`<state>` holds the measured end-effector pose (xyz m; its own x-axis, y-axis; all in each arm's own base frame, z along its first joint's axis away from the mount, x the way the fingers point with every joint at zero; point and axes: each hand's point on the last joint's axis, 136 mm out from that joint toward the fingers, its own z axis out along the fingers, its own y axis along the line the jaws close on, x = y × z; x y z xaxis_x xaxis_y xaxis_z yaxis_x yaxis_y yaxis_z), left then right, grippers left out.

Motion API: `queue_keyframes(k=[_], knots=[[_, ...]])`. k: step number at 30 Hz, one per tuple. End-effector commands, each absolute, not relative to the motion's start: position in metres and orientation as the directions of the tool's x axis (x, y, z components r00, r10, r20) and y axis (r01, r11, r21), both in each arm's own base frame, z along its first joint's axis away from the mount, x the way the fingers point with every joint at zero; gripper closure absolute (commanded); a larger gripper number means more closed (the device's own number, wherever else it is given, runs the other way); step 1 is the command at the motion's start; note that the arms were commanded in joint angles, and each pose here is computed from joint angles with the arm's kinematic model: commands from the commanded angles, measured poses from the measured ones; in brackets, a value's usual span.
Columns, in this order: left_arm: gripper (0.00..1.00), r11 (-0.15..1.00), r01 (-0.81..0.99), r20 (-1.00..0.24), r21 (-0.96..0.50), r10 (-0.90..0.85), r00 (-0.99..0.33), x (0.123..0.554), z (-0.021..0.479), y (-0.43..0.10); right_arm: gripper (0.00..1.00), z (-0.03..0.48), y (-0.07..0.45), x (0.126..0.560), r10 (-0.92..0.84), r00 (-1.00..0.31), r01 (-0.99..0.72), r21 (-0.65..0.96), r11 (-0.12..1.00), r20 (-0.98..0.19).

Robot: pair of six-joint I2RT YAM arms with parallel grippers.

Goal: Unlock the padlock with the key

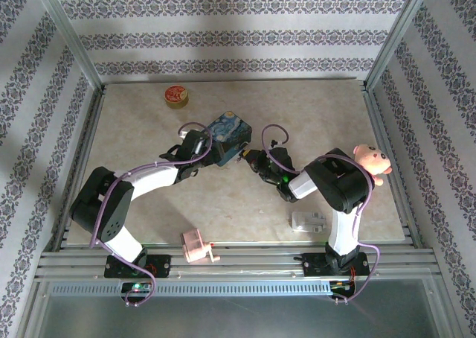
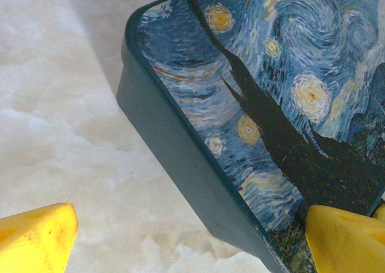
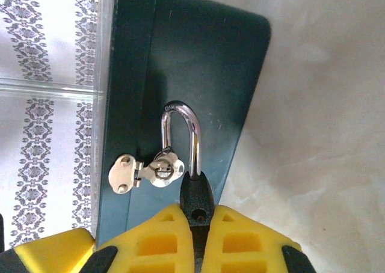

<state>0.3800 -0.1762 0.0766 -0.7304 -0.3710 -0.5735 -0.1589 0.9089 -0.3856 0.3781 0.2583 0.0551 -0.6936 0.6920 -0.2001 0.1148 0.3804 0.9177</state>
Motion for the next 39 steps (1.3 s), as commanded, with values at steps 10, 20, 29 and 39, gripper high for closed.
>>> queue_keyframes(k=[10,20,29,39], knots=[[0.24,0.874,-0.241,-0.577,-0.422,-0.464,-0.672,0.388,0.082,-0.143,1.0,0.078,0.223,0.36,0.703,-0.632,0.062,0.883,0.466,-0.327],[0.01,0.837,-0.192,-0.617,-0.513,-0.515,-0.595,0.428,0.126,-0.147,1.0,0.082,0.193,0.32,0.568,-0.668,0.082,0.712,0.698,-0.48],[0.08,0.81,-0.14,-0.57,-0.569,-0.511,-0.643,0.468,0.115,-0.168,1.0,0.089,0.162,0.296,0.346,-0.76,0.083,0.446,0.891,-0.55],[0.12,0.766,-0.036,-0.551,-0.642,-0.495,-0.672,0.509,0.121,-0.201,1.0,0.08,0.169,0.306,0.27,-0.838,0.035,0.446,0.894,-0.475]])
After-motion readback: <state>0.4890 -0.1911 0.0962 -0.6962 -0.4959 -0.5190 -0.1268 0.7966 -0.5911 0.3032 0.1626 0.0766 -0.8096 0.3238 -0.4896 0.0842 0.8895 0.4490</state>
